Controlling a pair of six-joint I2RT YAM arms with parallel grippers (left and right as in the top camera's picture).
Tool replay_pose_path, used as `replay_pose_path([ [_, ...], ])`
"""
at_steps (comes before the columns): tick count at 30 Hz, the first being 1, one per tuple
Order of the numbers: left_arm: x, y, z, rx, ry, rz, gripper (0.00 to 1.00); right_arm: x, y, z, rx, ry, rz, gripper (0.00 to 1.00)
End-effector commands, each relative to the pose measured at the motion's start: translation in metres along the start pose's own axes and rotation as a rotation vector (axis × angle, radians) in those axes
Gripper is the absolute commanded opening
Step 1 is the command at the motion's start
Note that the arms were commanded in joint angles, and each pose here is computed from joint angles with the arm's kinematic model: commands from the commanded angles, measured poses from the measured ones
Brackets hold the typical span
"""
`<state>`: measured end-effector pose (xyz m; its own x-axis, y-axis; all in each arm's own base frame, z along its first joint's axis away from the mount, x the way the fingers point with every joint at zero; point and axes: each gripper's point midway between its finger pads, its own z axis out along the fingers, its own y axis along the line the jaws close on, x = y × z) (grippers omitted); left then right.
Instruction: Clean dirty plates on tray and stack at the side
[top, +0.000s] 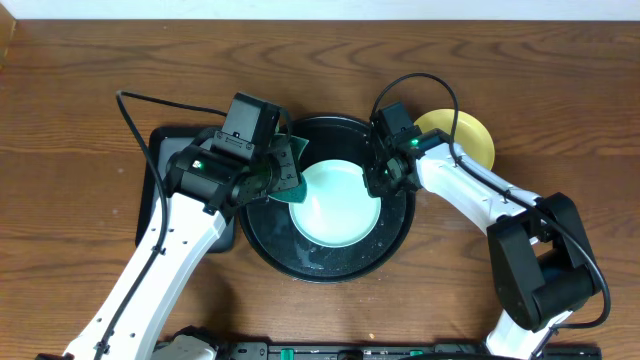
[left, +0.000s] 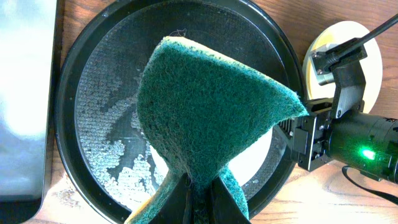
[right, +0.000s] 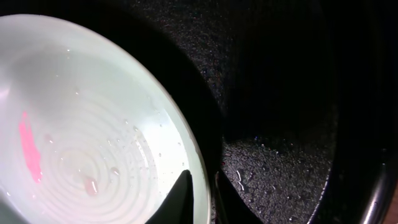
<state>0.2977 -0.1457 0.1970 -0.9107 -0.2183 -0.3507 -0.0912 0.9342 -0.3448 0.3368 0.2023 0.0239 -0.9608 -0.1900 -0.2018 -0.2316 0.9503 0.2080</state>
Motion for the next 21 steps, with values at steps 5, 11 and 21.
replay_pose_path([
  [5, -0.0008, 0.0008, -0.0005, -0.008, -0.008, -0.009, 0.08, 0.0046, 0.0057, 0.0001, -0.018, 0.000, -0.017, 0.11],
  [11, -0.0007, 0.0009, -0.0005, -0.008, -0.008, -0.005, 0.08, 0.0049, 0.0055, 0.0011, -0.019, -0.002, -0.017, 0.05],
  [21, -0.0008, 0.0009, -0.0005, -0.008, -0.008, -0.005, 0.07, 0.0071, 0.0048, 0.0013, -0.017, 0.007, 0.001, 0.01],
])
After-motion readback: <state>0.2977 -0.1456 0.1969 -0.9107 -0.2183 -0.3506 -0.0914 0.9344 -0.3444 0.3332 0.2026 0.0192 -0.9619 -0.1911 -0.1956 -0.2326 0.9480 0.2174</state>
